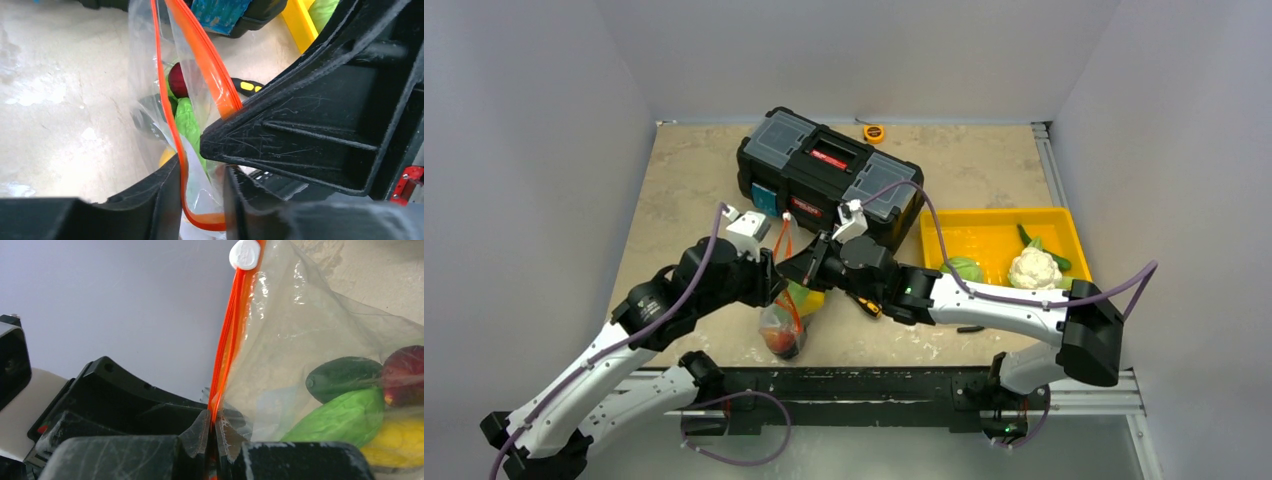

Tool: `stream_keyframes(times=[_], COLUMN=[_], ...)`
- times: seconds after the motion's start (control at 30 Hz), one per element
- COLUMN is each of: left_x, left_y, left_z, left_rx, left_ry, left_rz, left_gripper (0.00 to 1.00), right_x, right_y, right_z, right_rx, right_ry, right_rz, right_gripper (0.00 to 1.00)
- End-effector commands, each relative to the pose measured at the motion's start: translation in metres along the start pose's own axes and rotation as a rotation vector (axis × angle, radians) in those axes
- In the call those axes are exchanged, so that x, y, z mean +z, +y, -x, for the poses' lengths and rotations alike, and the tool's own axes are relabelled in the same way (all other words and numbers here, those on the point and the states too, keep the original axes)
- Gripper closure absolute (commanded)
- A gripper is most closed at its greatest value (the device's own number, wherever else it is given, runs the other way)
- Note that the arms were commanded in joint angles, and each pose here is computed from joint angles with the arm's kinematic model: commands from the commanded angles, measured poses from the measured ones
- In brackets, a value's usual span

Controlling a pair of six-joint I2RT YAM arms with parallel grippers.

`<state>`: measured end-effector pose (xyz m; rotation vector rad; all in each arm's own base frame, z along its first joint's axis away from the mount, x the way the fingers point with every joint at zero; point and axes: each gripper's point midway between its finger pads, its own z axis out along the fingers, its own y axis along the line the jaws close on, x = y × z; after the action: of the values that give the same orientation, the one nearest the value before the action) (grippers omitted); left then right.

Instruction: Place the food in the zip-top bag and seal the zipper

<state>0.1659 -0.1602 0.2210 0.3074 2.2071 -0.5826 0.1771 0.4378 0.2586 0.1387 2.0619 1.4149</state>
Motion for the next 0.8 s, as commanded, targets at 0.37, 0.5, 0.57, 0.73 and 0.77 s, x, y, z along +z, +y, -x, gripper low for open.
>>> stream_keyframes(times=[0.37, 0.5, 0.57, 0.73, 0.77], left_x=[-0.034, -0.047, -0.052, -0.052, -0.051], left_y=[0.007, -0.021, -0.031, -0.041, -0.042], left_z=[0.007, 0.010, 0.014, 0.023, 0.022], left_rx=[0.345, 0.410, 0.438, 0.506, 0.520], left_ry=[0.022, -0.010, -0.031, -0.041, -0.032], left_rz=[-0.037, -0.213, -0.265, -0.315, -0.326], left_gripper=[1.00, 1.00, 1.00, 1.00, 1.00], right_x=[-0.065, -0.073, -0.078, -0.077, -0.080], right_y=[0.014, -0.018, -0.022, -0.032, -0.034], right_z=[0.065, 0.078, 0.070, 0.043, 0.039], right_rx=[-0.804, -0.878, -0.916, -0.994, -1.002], right_ry=[-0.058, 0.048, 0.070, 0.189, 0.217], right_rz=[0.151, 0.301, 0.433, 0.621, 0.660], right_gripper=[0.07, 0.02, 0.01, 0.01, 0.01])
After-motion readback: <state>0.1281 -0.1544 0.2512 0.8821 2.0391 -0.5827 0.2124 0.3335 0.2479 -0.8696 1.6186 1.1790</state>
